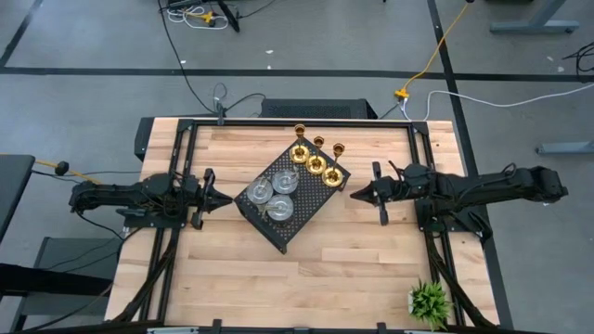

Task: Pick & Place candle stick holders
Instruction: Return to Home Position

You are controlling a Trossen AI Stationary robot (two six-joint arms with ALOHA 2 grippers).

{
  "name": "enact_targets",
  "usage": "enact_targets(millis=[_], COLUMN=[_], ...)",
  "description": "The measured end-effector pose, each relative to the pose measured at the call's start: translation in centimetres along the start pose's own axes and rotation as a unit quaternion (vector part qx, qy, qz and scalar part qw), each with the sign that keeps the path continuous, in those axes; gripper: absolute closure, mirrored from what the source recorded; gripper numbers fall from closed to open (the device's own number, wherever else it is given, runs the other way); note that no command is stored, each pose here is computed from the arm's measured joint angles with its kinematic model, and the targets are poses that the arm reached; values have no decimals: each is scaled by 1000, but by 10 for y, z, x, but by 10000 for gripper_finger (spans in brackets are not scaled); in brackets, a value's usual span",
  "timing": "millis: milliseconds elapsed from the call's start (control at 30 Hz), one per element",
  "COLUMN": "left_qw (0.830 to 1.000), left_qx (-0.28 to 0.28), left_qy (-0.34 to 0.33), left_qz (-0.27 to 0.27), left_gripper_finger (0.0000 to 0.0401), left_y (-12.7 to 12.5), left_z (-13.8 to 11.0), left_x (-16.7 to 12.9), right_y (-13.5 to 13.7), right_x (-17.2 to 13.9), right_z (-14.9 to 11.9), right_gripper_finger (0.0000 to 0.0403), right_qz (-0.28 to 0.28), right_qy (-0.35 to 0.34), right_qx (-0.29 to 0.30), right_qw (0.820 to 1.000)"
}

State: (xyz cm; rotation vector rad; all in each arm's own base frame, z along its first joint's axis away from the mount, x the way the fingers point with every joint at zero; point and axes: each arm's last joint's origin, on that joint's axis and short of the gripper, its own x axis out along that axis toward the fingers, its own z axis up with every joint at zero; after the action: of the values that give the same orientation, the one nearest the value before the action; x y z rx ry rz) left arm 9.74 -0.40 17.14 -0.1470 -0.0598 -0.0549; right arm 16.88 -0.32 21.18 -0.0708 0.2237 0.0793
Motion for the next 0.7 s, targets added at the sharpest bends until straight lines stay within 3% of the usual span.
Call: enact_targets(millis=[700], left_qw=[1000], left_qx=[0], left_qy=[0], left_qz=[0], left_gripper_finger=[362], left_y=[0], left_z=[0], left_x=[0], right_y=[5], right_x=[-11], right_z=[-43], right_gripper_finger=[398], right_qz=[9], right_qy=[20], right_qx=[2], right_qw=[1000])
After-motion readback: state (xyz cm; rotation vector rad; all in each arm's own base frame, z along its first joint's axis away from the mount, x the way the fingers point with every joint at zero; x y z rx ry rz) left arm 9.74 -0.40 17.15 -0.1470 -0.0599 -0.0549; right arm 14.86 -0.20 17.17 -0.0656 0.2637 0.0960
